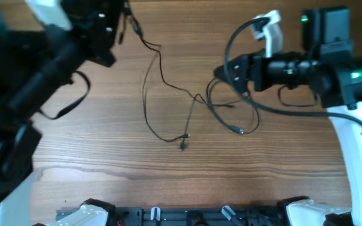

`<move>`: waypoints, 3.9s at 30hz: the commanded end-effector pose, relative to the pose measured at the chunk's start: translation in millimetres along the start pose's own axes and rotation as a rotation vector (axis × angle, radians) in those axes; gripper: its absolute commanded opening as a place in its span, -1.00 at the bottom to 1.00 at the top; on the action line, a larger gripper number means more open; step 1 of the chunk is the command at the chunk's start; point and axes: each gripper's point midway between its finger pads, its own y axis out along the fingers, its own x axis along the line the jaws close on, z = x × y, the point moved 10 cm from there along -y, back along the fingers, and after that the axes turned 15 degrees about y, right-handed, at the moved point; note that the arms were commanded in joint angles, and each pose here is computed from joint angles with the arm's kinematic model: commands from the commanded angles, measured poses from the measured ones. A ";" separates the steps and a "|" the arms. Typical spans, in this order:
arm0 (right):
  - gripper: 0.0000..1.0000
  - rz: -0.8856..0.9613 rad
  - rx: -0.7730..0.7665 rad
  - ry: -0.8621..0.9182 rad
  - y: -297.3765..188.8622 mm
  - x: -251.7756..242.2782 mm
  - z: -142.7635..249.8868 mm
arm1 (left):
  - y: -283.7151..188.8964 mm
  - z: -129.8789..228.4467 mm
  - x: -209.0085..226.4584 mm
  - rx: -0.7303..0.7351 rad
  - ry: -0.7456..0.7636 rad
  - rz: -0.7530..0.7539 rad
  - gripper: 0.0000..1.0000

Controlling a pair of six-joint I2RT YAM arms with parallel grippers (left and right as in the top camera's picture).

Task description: Untangle cables

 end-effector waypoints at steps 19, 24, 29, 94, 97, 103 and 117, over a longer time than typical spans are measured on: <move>-0.53 -0.121 -0.095 -0.299 152.2 44.2 -30.4 | -17.2 -6.2 4.3 -0.025 -0.031 -0.049 -0.92; 0.52 -0.171 -0.075 -0.389 142.9 45.3 -30.5 | -16.2 -5.7 5.0 -0.022 -0.032 -0.052 -0.92; 0.50 -0.156 -0.166 -0.517 126.1 56.9 -35.6 | -16.1 -3.2 5.3 -0.005 -0.038 -0.054 -0.92; -0.63 0.751 -0.001 0.347 73.0 -128.8 -23.0 | -145.1 5.6 206.8 -0.230 -0.347 -1.480 -0.92; -0.63 0.751 0.002 0.341 72.9 -128.9 -22.9 | -124.8 25.4 239.6 -0.113 -0.400 -1.468 -0.70; -0.61 0.753 0.011 0.335 73.0 -129.1 -22.2 | -67.7 84.8 287.7 0.218 -0.487 -1.358 0.66; 0.20 0.506 0.035 0.254 73.6 -107.3 -30.3 | 53.9 144.4 214.0 0.732 -0.379 -0.572 0.66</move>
